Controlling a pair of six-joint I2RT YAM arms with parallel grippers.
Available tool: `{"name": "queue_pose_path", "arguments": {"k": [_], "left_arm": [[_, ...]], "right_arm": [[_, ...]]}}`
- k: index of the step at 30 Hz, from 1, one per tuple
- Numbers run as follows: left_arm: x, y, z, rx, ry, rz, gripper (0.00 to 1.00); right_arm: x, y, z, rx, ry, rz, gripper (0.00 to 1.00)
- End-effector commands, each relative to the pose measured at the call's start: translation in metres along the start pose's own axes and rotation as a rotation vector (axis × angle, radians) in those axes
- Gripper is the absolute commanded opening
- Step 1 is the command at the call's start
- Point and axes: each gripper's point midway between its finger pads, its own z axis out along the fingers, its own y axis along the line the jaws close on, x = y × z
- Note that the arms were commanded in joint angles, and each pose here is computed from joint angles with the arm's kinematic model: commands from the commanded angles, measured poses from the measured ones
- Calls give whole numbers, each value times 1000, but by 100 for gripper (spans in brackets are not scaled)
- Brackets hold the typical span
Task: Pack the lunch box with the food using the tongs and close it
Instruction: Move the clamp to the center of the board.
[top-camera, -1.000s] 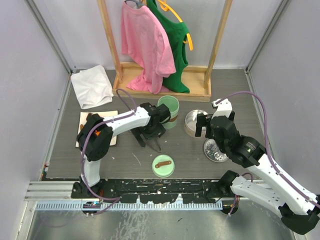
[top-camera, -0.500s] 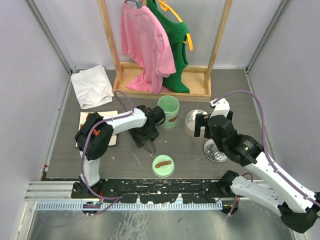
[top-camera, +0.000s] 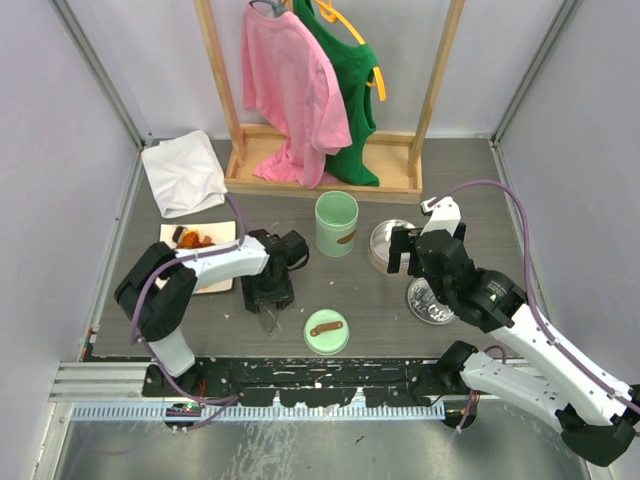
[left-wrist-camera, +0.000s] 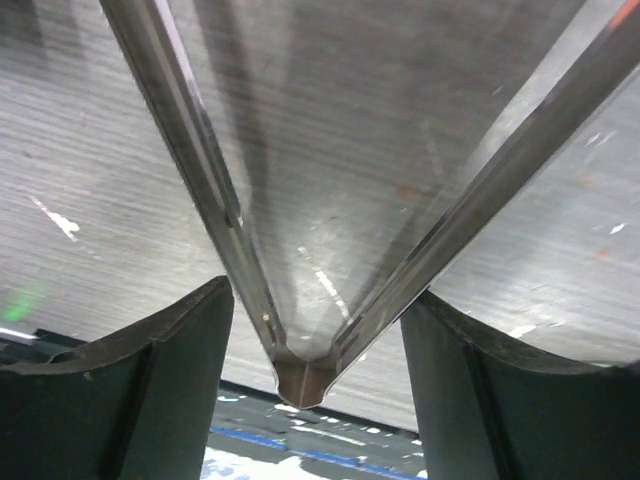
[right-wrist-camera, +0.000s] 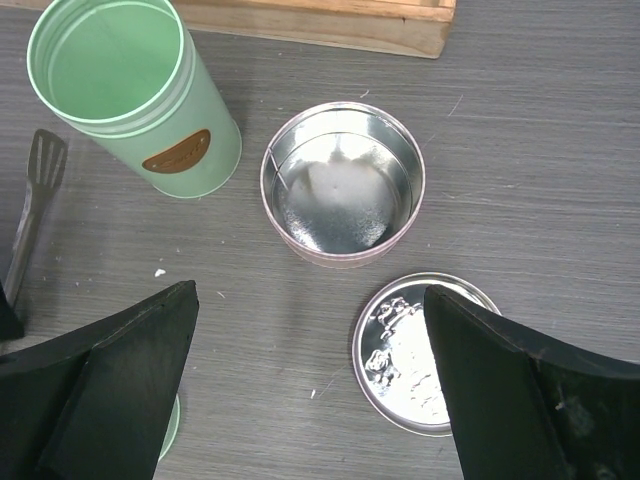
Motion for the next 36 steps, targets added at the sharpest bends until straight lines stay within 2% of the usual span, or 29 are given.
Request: {"name": "queue_pose_path", "arguments": {"k": [1,5,9,14,23,29,36], "left_arm": [[8,21,-7,14,25,152,73],[0,7,-17,124,64,193,100],[-9,12,-24,92,131,290,98],[-17,8,-20,83,184,328,98],[-16,-2,-6,118,173,236,98],[-19,-1,5,86,182,210,98],[-32,-8,13,96,130,108,98]], "right_arm": [[-12,3,-1,0,-32,52,100],[-11,5,1,-1,-29,62,100],[-11,6,0,-9,-30,75,100],[-9,4,-1,-12,-32,76,100],[-10,2,-3,-9,-42,68,100],[-9,3,-3,-17,-36,66,100],[-10,3,-5,-22,-44,71,100]]}}
